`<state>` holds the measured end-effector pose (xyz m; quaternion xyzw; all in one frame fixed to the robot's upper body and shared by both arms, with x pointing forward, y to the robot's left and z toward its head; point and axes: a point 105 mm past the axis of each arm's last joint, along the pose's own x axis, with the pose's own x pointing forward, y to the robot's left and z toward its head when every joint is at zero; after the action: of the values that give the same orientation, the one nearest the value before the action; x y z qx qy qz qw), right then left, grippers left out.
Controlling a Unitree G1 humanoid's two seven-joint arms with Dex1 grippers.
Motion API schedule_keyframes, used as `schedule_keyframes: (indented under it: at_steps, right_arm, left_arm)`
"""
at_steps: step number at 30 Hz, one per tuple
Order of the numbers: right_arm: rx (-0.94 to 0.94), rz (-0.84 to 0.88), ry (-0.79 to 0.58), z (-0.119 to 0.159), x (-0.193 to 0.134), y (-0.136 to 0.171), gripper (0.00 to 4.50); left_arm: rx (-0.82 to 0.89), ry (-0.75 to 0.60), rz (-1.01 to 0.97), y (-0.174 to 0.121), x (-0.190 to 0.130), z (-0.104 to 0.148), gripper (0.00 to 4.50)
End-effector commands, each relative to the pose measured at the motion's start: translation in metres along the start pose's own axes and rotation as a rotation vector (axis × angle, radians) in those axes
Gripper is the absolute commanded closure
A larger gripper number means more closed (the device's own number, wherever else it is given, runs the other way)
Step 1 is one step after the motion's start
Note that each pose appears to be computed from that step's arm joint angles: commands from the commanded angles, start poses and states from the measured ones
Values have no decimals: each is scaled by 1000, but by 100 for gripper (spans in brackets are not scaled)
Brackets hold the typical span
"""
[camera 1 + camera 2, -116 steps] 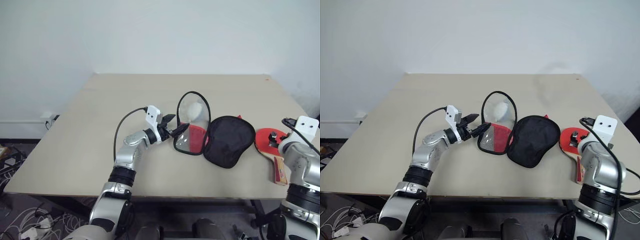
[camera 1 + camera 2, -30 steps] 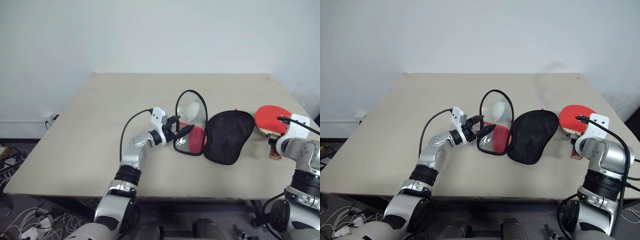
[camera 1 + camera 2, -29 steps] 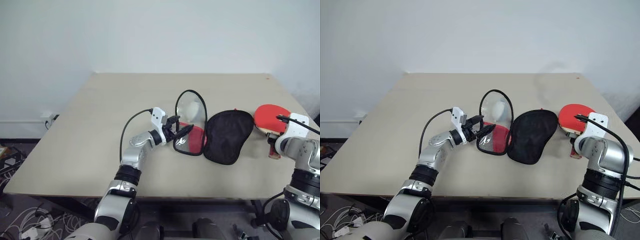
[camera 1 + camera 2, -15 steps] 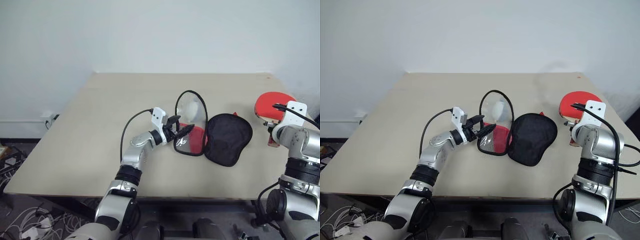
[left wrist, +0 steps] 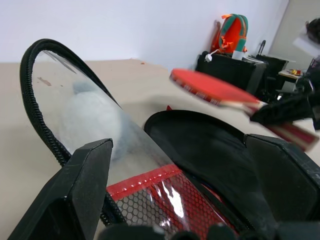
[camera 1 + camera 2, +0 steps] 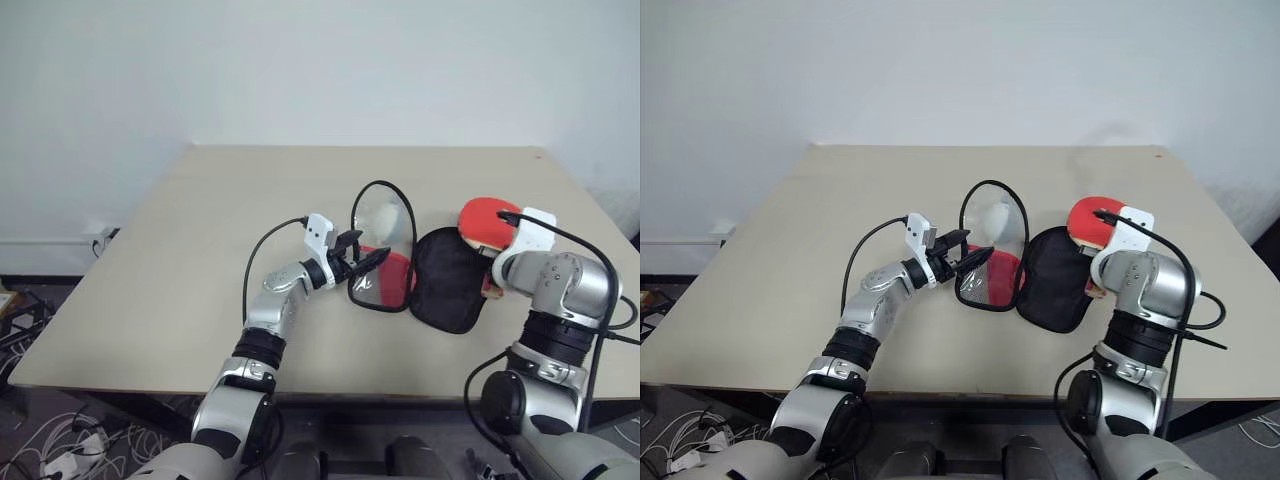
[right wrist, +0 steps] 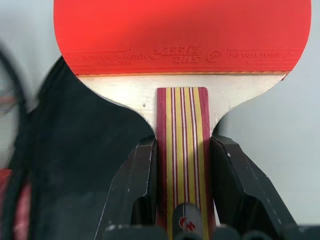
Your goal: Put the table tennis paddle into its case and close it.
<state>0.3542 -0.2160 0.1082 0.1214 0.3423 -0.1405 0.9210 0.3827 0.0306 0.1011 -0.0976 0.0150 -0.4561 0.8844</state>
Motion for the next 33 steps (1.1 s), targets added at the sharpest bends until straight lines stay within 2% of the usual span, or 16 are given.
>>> schedule_keyframes:
  at_steps: [1,17,33]
  right_arm:
    - [27,-43,-91,21,-18,1,336]
    - [35,57,15,-13,-21,47,336]
    - [112,126,159,-44,-9,61,336]
  left_arm:
    - [53,-50,-26,-4,8,21,0]
    - [59,-48,-32,-4,8,22,0]
    - [69,-45,-35,-2,8,25,0]
